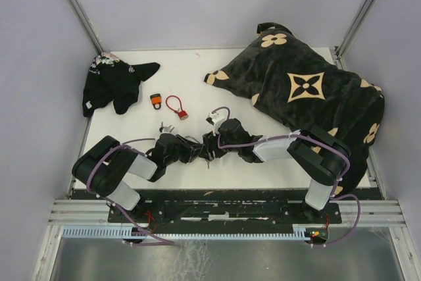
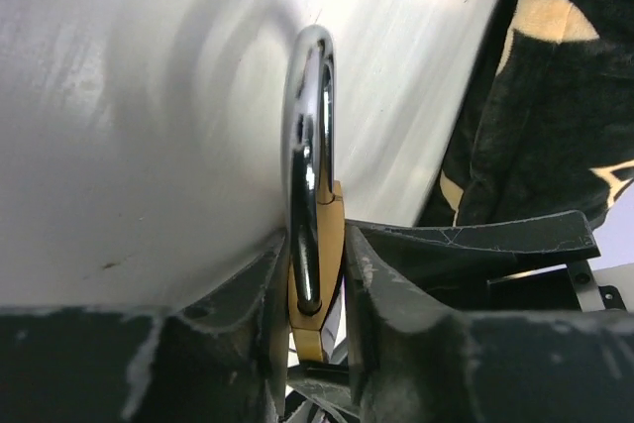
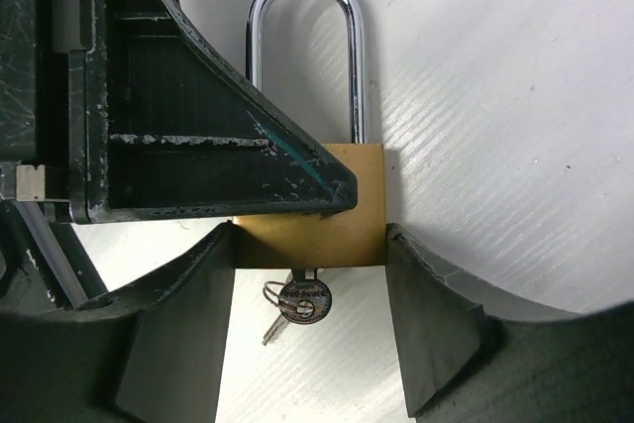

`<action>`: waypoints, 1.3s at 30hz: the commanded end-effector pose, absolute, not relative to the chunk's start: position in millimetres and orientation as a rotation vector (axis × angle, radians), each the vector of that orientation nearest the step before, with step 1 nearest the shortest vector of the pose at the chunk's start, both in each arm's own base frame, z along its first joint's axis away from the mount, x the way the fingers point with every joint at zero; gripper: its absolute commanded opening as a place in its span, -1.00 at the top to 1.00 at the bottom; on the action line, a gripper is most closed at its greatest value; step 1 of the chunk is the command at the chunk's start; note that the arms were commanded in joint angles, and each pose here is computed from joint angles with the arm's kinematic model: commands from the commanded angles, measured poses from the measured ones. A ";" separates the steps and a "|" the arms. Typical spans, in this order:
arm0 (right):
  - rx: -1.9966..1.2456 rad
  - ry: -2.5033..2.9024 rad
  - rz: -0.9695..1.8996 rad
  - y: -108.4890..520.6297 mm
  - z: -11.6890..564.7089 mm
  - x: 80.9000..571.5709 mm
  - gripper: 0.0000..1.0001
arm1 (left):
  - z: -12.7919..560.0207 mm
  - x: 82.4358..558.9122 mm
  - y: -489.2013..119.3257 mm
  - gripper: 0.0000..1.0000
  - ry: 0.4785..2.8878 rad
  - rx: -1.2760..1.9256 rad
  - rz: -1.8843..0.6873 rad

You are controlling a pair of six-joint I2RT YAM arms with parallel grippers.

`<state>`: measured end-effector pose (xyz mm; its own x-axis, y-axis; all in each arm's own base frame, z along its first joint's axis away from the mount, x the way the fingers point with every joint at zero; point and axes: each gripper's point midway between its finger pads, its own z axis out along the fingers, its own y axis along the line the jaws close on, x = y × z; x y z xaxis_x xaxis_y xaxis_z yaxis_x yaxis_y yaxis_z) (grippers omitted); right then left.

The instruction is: Unlock with the key

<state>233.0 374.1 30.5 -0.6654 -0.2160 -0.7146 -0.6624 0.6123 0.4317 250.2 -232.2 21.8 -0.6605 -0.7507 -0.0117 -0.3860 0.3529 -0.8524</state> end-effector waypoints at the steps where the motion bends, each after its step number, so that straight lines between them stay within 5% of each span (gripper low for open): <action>1: -0.672 2.028 1.035 391.2 79.8 241.4 0.27 | 35.1 258.6 -234.3 0.53 2.157 -0.927 -1.257; 6: -0.698 1.930 0.998 381.3 115.8 242.3 -0.16 | 71.7 271.2 -235.8 0.93 2.065 -0.728 -1.245; 10: -0.722 1.851 0.910 362.9 151.8 244.0 -0.50 | 115.4 280.6 -234.8 0.94 1.950 -0.565 -1.232; 14: -0.761 1.772 0.817 342.4 184.2 243.1 -0.59 | 155.9 287.8 -236.1 0.94 1.840 -0.408 -1.214; 23: -0.971 1.594 0.613 313.6 210.1 238.9 -0.57 | 218.0 300.4 -241.2 0.94 1.653 -0.211 -1.184; 39: -1.085 1.237 0.433 331.1 206.5 254.3 -0.21 | 221.6 304.3 -231.6 0.94 1.642 -0.609 -1.358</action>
<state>244.0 317.1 175.7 0.2075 -0.3463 -0.9149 -0.8290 0.4342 -0.3524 297.1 -233.8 171.8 -0.5392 -0.7192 -0.4382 0.1349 0.4398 -0.8879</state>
